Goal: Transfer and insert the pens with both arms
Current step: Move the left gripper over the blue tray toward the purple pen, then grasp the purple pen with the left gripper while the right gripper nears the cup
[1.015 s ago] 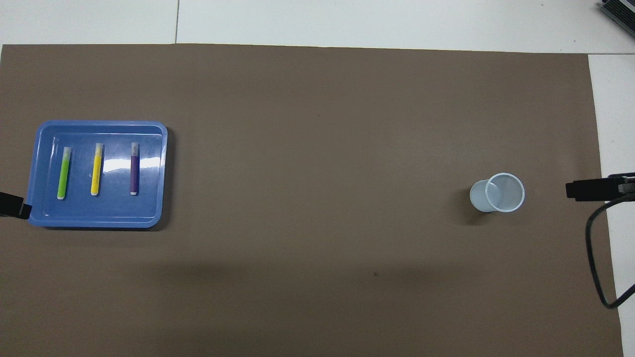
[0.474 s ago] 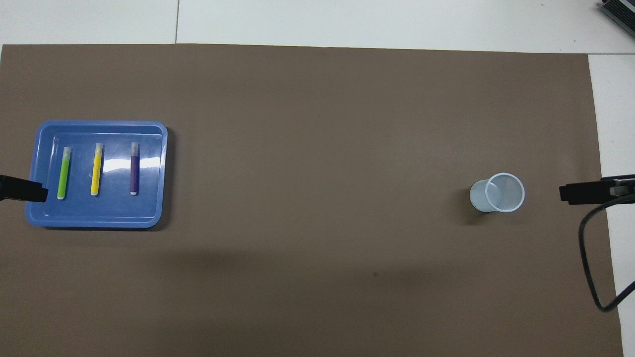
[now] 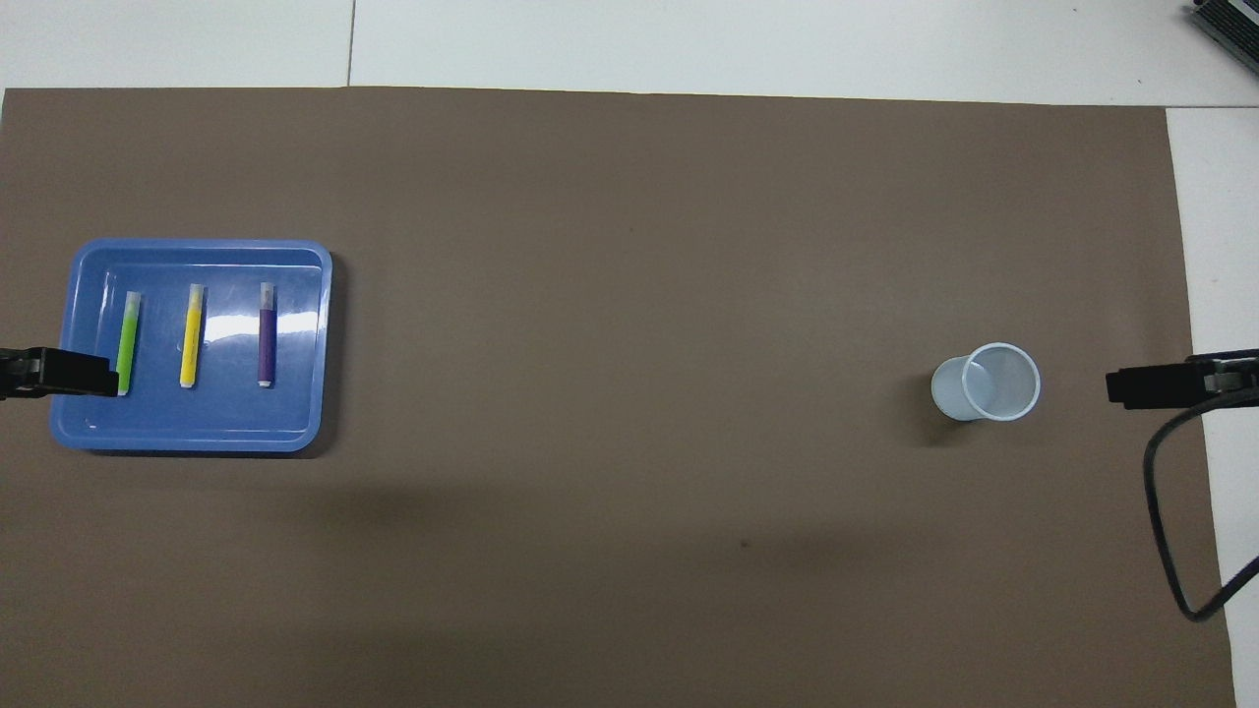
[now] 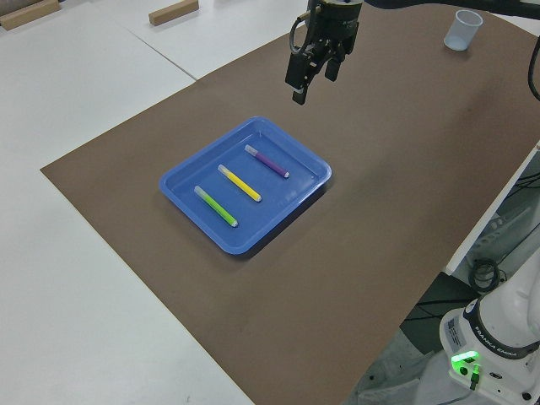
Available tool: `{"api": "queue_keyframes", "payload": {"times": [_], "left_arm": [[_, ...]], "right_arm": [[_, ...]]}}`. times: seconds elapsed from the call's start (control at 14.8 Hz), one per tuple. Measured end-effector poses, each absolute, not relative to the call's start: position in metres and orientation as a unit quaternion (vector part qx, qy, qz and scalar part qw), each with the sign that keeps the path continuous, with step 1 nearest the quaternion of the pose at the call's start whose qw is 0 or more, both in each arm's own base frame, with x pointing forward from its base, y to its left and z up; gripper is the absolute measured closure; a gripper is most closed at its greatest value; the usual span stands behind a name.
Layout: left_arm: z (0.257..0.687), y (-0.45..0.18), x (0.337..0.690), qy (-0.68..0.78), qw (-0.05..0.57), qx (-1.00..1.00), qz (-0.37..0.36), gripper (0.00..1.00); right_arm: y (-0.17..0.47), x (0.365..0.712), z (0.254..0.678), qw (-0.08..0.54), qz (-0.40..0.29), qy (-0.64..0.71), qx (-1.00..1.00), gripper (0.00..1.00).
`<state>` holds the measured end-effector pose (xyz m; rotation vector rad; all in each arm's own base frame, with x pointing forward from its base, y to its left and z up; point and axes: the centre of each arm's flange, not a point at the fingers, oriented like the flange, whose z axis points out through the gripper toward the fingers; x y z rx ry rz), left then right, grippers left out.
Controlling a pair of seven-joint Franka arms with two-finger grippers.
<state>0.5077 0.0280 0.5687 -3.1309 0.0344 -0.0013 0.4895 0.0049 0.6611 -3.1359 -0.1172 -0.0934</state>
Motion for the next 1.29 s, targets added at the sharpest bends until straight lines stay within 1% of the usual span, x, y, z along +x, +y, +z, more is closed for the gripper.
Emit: {"api": "queue_keyframes", "payload": {"times": [0.34, 0.81, 1.08, 1.29], "left_arm": [[0.530, 0.028, 0.516, -0.019, 0.006, -0.999, -0.026, 0.00], [0.481, 0.020, 0.553, -0.031, 0.007, -0.998, -0.061, 0.00], [0.444, 0.023, 0.572, -0.034, 0.008, -0.997, -0.063, 0.00], [0.427, 0.022, 0.578, -0.034, 0.008, -0.998, -0.060, 0.00]], "right_arm": [[0.005, 0.488, 0.659, 0.001, -0.027, -0.037, -0.999, 0.00], [0.008, 0.486, 0.659, 0.000, -0.027, -0.058, -0.998, 0.00], [0.009, 0.485, 0.656, 0.000, -0.023, -0.064, -0.998, 0.00], [0.009, 0.485, 0.656, 0.000, -0.023, -0.064, -0.998, 0.00]]}}
